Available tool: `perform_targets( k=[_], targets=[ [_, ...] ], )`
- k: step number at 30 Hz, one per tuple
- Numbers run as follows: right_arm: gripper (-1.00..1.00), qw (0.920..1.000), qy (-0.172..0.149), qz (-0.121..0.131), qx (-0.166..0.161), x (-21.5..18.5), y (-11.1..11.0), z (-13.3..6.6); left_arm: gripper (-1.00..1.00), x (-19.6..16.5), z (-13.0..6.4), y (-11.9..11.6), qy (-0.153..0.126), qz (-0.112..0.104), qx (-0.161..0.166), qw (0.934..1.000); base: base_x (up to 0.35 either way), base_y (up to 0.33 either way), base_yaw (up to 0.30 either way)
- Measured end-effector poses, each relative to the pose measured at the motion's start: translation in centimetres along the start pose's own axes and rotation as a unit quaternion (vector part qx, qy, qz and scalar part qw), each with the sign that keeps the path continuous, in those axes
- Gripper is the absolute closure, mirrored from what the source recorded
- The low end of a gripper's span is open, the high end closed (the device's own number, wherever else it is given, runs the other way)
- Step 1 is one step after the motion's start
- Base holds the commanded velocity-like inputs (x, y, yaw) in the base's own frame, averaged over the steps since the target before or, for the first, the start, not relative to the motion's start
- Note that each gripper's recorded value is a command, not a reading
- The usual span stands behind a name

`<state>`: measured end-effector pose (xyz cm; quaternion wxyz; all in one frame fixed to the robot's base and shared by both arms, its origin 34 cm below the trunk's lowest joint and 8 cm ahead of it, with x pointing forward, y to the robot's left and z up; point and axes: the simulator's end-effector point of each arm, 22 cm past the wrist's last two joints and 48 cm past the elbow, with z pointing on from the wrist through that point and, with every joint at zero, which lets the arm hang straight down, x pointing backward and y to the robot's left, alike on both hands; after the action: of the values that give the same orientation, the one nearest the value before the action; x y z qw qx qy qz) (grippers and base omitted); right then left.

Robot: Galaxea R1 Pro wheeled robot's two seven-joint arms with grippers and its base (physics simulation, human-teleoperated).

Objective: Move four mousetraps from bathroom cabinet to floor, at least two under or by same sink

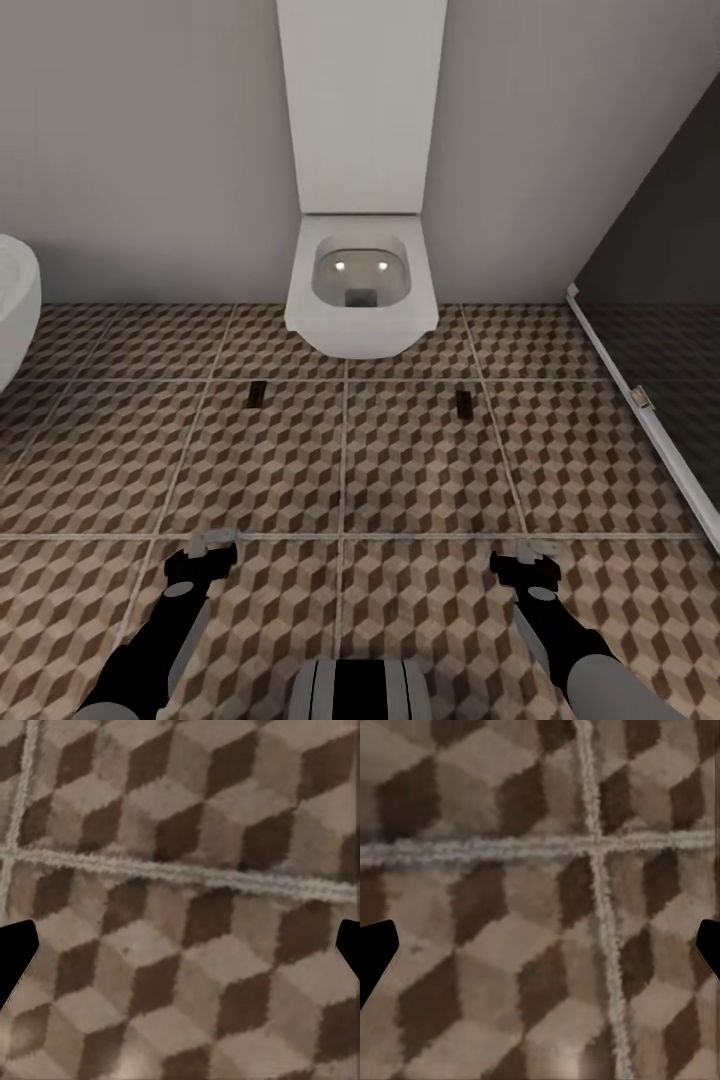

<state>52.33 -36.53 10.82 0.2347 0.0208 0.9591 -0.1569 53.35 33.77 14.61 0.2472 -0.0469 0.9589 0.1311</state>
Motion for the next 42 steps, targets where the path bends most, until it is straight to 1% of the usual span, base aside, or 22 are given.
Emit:
perform_targets(
  k=[20,27,29,30,34,42],
  targets=[
    [-1.0,0.9992,-0.038,0.014,-0.002,-4.4,-0.6,-2.0,-1.0,-4.2,-2.1,0.4,-0.039,-0.01,0.002,0.9992,0.0,0.0,0.0],
    [-1.0,0.9989,-0.046,0.013,-0.004,-5.8,-0.6,-2.8,-1.0,-5.7,-3.0,0.5,-0.053,-0.013,0.003,0.9985,0.0,0.0,0.0],
    [-1.0,0.9989,-0.045,0.013,-0.005,-6.1,-0.6,-3.0,-1.0,-6.1,-3.2,0.4,-0.058,-0.014,0.004,0.9982,0.0,0.0,0.0],
    [-1.0,0.9994,-0.033,0.011,-0.004,-5.8,-0.7,-3.1,-1.0,-6.4,-3.4,0.4,-0.06,-0.015,0.005,0.9981,0.0,0.0,0.0],
    [-1.0,0.9996,-0.025,0.011,-0.004,-6.1,-0.9,-3.5,-1.0,-7.2,-3.9,0.5,-0.069,-0.017,0.005,0.9975,0.0,0.0,0.0],
    [-1.0,0.9996,-0.024,0.015,-0.006,-7.1,-1.1,-4.4,-1.0,-9.0,-4.9,0.7,-0.087,-0.023,0.006,0.9959,0.0,0.0,0.0]
  ],
)
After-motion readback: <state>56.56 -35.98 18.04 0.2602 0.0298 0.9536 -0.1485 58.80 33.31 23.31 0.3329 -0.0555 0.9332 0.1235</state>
